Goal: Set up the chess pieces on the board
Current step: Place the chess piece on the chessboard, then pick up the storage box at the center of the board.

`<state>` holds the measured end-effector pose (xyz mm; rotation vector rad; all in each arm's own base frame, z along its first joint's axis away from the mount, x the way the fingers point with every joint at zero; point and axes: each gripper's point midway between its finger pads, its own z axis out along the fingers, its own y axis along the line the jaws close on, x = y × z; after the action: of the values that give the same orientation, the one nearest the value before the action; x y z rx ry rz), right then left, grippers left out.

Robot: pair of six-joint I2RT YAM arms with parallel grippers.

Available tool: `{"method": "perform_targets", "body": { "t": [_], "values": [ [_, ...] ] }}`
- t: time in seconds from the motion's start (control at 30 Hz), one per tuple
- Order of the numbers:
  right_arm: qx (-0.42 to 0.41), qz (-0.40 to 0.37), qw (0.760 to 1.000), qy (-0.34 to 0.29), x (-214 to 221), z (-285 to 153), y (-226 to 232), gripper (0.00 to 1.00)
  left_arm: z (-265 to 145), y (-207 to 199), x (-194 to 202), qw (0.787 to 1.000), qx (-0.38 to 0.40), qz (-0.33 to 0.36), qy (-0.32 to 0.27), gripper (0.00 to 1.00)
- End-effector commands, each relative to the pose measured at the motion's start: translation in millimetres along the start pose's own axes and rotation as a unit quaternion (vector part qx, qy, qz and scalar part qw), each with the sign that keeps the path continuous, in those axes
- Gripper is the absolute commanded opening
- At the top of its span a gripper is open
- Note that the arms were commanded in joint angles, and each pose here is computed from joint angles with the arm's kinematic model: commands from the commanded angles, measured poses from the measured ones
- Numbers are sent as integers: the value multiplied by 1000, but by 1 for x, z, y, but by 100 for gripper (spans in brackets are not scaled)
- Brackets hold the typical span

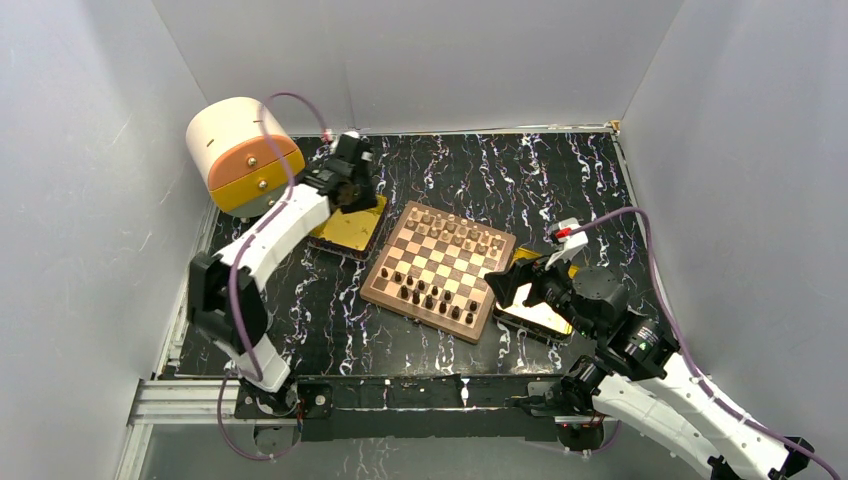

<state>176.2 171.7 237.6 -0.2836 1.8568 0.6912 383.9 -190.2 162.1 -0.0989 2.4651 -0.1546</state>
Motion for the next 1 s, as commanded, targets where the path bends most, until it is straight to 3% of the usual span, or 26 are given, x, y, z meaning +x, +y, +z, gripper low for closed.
{"method": "perform_targets", "body": {
  "t": [0.0, 0.17, 0.27, 0.43, 0.97],
  "values": [
    [-17, 9, 999, -43, -32, -5, 12, 99, -41, 53, -17, 979, -87, -164, -81, 30],
    [-16, 9, 999, -50, -34, -7, 11, 99, -54, 100, -2, 938, -175, -273, -124, 32],
    [-13, 10, 998, -53, -34, -9, 9, 99, -46, 109, 13, 919, -177, -337, -108, 35],
    [0, 11, 999, -54, -33, -11, 4, 99, -31, 108, 30, 901, -185, -383, -89, 35],
    [4, 2, 999, -44, -32, -3, 5, 99, 29, 109, 71, 898, -206, -387, -38, 36]
  ]
}}
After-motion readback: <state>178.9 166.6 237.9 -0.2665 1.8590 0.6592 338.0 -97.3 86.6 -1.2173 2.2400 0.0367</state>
